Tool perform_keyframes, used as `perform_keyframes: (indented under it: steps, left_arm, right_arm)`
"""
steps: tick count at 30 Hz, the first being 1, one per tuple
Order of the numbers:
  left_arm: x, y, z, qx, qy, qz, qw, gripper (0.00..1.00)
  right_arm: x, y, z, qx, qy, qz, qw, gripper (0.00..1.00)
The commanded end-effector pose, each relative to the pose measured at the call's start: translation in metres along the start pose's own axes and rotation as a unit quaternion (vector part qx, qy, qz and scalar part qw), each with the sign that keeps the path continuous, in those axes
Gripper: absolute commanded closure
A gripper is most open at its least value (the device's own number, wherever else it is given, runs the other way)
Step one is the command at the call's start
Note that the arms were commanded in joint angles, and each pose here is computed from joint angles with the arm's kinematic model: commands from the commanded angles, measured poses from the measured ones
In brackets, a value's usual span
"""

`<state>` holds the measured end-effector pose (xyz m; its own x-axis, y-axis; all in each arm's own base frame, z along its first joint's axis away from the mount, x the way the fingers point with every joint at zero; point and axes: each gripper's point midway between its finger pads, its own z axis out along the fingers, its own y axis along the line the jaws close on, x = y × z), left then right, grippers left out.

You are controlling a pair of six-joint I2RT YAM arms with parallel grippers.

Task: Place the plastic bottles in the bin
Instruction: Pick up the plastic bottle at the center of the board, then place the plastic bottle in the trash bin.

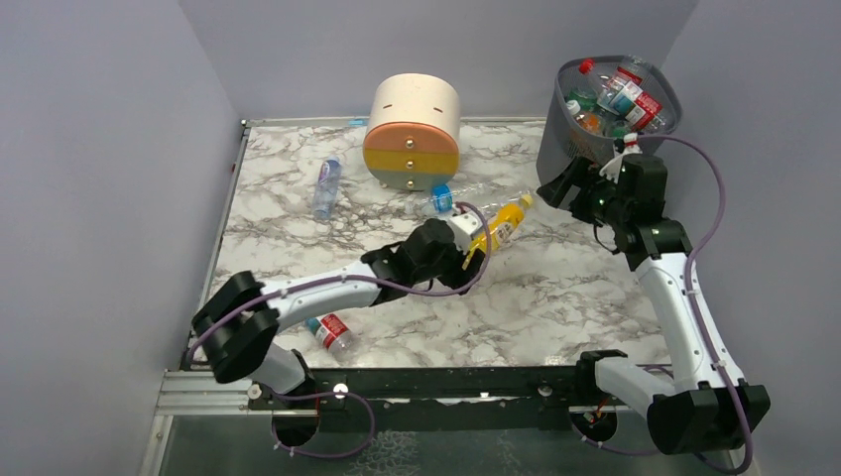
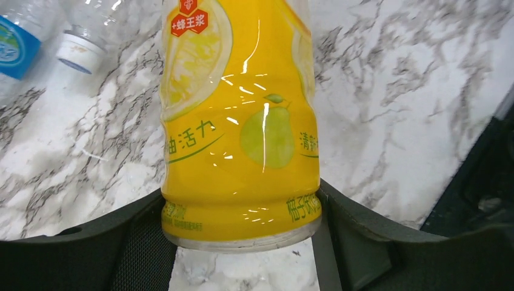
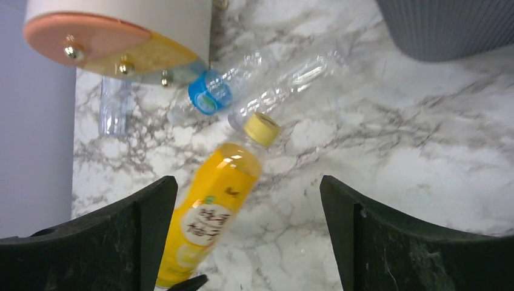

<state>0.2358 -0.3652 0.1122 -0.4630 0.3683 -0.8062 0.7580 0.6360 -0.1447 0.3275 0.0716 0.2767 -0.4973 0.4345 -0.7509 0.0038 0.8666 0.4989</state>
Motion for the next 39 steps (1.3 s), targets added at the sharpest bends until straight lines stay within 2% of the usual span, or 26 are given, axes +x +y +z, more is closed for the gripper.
perform_keyframes:
  steps: [1,7,15,19,31,39]
  left_arm:
    - [-0.027,-0.005,-0.045,0.004,-0.072,-0.037,0.997,0.37]
    - [-0.027,-0.003,-0.084,0.002,-0.104,-0.062,0.993,0.37]
    - [-0.005,0.007,-0.093,-0.017,-0.101,-0.077,0.992,0.37]
    - [-0.003,0.006,-0.091,-0.012,-0.107,-0.079,0.991,0.37]
    - [-0.020,-0.004,-0.080,0.014,-0.124,-0.075,0.989,0.37]
    - [-0.022,-0.010,-0.071,0.030,-0.124,-0.074,0.989,0.37]
  right_arm:
    - [0.038,0.013,0.001,-0.063,0.055,0.036,0.996,0.09]
    - [0.072,0.035,0.002,-0.150,0.116,0.097,0.977,0.08]
    - [0.086,0.062,0.003,-0.254,0.147,0.167,0.941,0.07]
    - [0.093,0.063,0.005,-0.273,0.154,0.187,0.931,0.06]
    - [0.099,0.068,0.025,-0.266,0.179,0.194,0.927,0.04]
    - [0.107,0.091,0.038,-0.281,0.195,0.190,0.920,0.04]
